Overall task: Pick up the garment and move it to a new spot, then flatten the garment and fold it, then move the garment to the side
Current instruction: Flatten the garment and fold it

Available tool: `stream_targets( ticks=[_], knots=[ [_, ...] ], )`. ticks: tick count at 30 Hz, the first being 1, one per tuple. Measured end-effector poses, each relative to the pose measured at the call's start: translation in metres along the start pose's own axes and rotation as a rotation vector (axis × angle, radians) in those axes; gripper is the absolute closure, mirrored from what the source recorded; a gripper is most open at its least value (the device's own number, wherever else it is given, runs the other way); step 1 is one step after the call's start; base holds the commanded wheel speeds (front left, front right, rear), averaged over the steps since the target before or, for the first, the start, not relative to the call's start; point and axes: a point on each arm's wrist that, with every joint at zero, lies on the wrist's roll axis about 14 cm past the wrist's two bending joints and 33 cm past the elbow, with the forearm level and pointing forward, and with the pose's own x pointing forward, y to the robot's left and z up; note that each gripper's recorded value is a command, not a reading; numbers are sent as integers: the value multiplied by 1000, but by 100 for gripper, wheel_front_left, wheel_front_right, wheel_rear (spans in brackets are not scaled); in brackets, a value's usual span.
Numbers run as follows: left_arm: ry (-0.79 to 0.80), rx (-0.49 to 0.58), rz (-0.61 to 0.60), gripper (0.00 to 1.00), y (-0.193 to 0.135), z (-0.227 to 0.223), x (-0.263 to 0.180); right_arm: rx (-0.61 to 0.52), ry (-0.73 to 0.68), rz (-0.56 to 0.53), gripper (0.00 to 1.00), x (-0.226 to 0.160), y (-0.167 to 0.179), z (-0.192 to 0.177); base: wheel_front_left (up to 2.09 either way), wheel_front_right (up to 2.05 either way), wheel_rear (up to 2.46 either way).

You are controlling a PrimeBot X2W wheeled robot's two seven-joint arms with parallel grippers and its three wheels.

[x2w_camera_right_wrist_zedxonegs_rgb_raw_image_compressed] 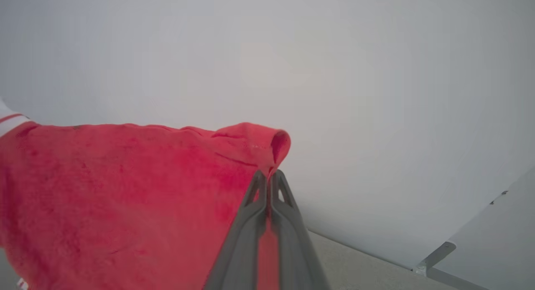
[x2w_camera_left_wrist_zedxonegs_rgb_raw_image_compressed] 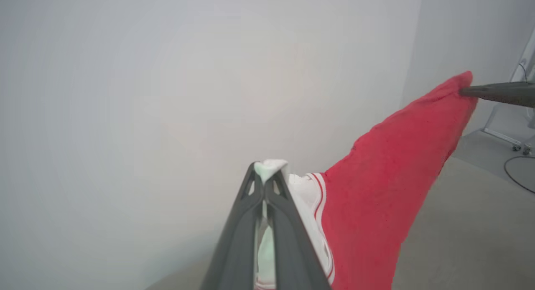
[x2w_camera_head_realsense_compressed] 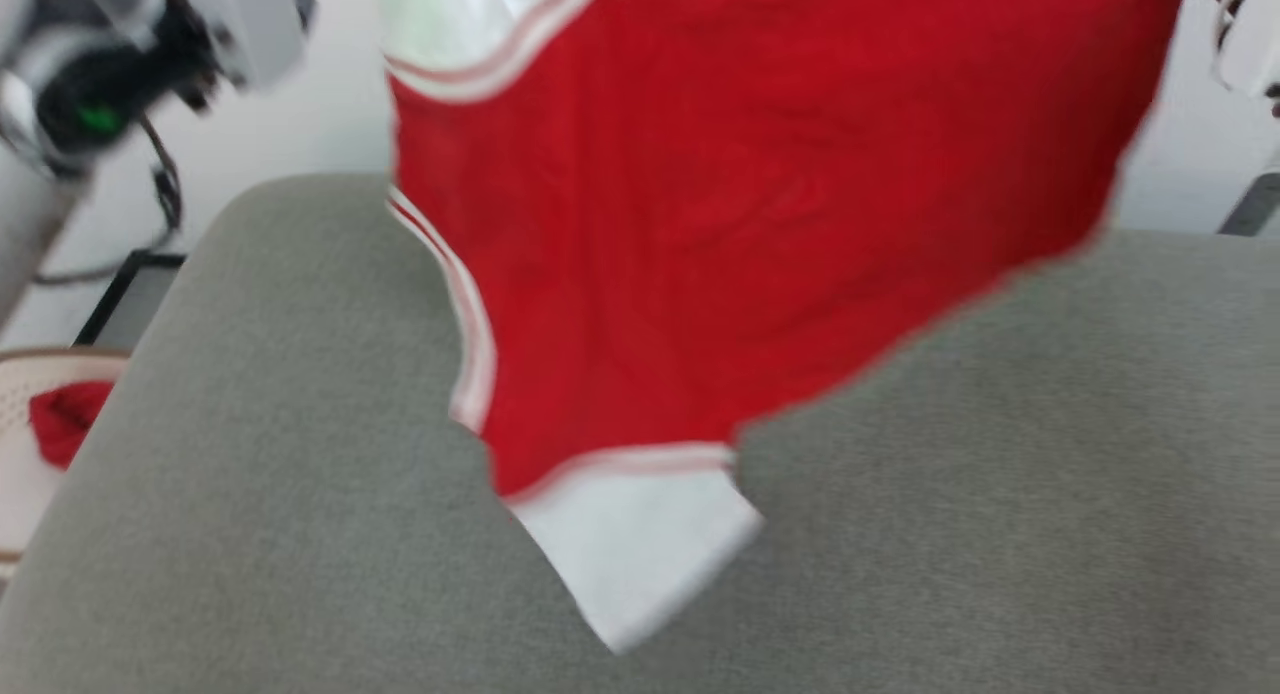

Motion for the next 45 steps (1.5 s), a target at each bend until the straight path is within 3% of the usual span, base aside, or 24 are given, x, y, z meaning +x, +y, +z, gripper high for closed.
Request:
stream_targets(
  ticks=[12,20,25,30,32,35,39,45],
  knots=[
    [-83,73,25,100,-4,69,13,-17,-115,-35,100,-35,-5,47,0,0,0],
    [-78,105,19,100,6,68,45,-3,-112,-66,100,-15,-32,42,0,0,0],
    [-61,140,53,100,29,51,79,-23,-176,-117,100,12,-58,46,0,0,0],
    [-180,252,120,100,55,56,124,-173,-338,-187,100,52,-73,50,0,0,0],
    [-292,334,110,100,50,72,142,-247,-430,-215,100,63,-82,57,0,0,0],
    [-443,375,84,100,39,88,167,-368,-550,-247,100,76,-95,64,0,0,0],
    [-545,332,58,100,39,69,201,-438,-539,-247,100,114,-110,19,0,0,0],
    [-365,214,26,100,49,-70,255,-377,-261,-178,100,180,-115,-136,0,0,0]
  ],
)
